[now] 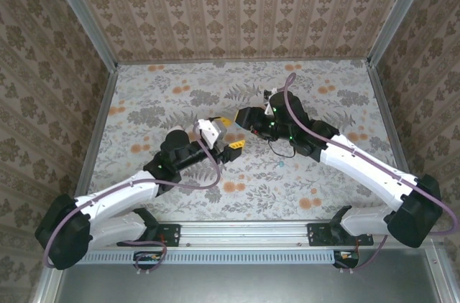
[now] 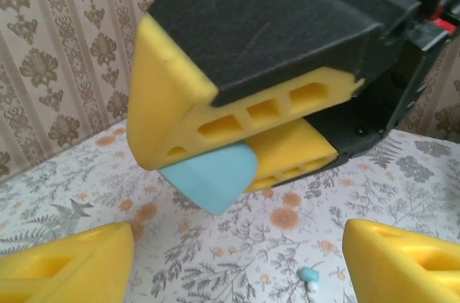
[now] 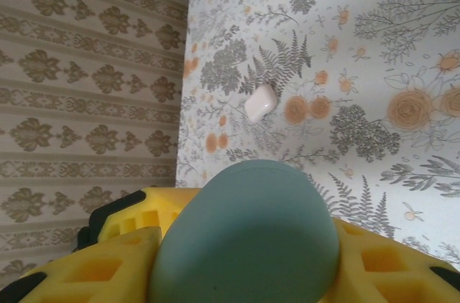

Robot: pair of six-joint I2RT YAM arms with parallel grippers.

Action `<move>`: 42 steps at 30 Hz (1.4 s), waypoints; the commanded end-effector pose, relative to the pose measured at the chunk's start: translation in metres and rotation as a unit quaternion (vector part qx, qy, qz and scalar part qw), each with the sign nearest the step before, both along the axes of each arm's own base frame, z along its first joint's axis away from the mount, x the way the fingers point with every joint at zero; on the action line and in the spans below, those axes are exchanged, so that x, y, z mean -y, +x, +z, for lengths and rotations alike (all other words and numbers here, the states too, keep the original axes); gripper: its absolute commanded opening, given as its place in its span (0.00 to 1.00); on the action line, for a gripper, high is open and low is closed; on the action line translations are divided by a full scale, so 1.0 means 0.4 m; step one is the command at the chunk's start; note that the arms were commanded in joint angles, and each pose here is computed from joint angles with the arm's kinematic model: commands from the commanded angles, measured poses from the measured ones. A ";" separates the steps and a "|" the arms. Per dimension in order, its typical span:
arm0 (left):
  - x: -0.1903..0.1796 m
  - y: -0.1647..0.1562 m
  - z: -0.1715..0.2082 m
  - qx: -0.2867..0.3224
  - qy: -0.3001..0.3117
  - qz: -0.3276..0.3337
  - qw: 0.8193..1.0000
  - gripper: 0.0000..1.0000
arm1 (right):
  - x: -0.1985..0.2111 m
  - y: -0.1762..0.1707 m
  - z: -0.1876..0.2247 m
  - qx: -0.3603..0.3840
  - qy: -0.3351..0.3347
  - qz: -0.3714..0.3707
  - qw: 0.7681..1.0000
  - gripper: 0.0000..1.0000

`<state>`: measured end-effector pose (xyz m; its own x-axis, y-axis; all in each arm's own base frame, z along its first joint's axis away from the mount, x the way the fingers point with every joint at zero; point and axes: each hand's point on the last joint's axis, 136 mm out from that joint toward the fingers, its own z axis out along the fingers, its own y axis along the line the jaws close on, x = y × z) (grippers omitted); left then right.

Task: Insert wireless bluetooth earbuds into charging case

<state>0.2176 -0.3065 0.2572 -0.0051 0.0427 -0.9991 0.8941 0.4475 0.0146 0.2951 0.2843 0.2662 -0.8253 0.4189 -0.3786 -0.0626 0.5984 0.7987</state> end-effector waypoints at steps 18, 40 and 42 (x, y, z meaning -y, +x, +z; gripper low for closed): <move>0.046 0.061 0.092 -0.037 -0.093 0.040 0.994 0.55 | -0.011 -0.025 0.052 0.009 0.068 -0.011 0.998 0.44; 0.058 0.055 0.100 -0.037 -0.094 0.026 0.995 0.24 | 0.000 -0.026 0.031 0.007 0.061 -0.021 0.998 0.48; 0.058 0.051 0.099 -0.026 -0.086 0.022 0.996 0.12 | 0.003 -0.029 0.033 0.008 0.055 -0.018 0.998 0.53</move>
<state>0.2377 -0.3276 0.2741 -0.1235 -0.1038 -0.9869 0.8592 0.4864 -0.1587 0.2918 0.2827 0.2686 -0.7965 0.5075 -0.3286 -0.0260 0.5142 0.8573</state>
